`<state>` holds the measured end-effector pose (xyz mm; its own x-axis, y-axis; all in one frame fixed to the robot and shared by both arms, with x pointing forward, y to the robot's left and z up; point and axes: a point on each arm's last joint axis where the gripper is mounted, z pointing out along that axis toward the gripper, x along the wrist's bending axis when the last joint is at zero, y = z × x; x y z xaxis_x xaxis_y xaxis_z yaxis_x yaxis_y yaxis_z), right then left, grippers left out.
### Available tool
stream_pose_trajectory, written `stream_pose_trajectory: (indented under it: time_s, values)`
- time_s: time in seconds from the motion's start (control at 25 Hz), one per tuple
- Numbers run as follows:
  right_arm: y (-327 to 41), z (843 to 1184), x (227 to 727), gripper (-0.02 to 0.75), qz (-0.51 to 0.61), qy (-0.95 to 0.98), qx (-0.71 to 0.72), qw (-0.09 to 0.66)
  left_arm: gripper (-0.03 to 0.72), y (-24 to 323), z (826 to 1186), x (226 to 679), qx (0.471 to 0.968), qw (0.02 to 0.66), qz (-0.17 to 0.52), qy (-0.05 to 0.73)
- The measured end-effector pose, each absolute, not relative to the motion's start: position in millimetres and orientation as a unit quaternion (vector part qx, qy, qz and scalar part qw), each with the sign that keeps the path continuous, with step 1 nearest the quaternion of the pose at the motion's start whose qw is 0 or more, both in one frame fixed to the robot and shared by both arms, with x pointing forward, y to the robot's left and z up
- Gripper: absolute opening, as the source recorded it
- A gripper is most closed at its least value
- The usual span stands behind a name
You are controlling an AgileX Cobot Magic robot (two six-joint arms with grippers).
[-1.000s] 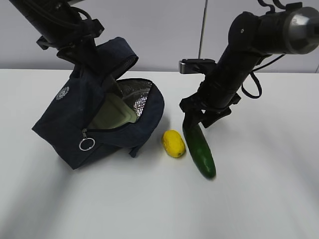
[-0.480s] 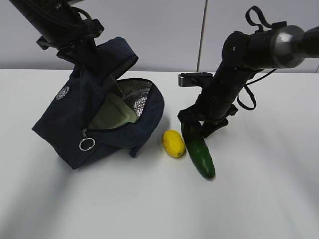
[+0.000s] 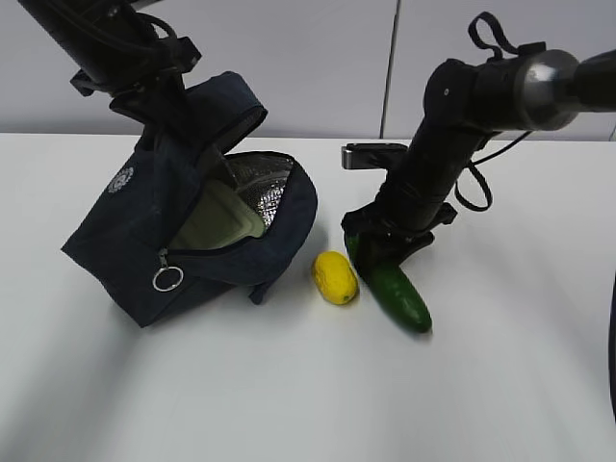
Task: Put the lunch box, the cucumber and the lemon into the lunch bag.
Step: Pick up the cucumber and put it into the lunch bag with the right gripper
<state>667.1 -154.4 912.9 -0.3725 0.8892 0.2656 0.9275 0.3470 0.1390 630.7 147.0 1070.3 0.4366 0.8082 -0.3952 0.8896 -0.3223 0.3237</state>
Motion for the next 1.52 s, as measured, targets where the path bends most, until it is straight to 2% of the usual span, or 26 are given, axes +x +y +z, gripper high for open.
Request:
stream_pose_trajectory:
  time_s: [0.36,0.64,0.96,1.32,1.52]
  values:
    - [-148.9,976.9,683.8,0.285,-0.173,-0.825,-0.533,0.071,0.011,147.0,1070.3,630.7,0.809,0.252,-0.081,0.525]
    - [-163.9,1019.8,685.5,0.284,-0.299,-0.775,-0.541,0.135,0.011,147.0,1070.3,630.7,0.809,0.252,-0.081,0.525]
    - [-151.7,1031.9,685.3,0.282,-0.370,-0.742,-0.526,0.188,0.011,147.0,1070.3,630.7,0.810,0.252,-0.080,0.524]
    - [-127.5,1014.5,671.0,0.281,-0.384,-0.728,-0.509,0.251,0.011,146.8,1070.3,630.7,0.810,0.253,-0.081,0.523]
    - [-102.8,1012.7,665.9,0.281,-0.392,-0.734,-0.501,0.238,0.011,146.0,1070.7,630.5,0.809,0.257,-0.084,0.521]
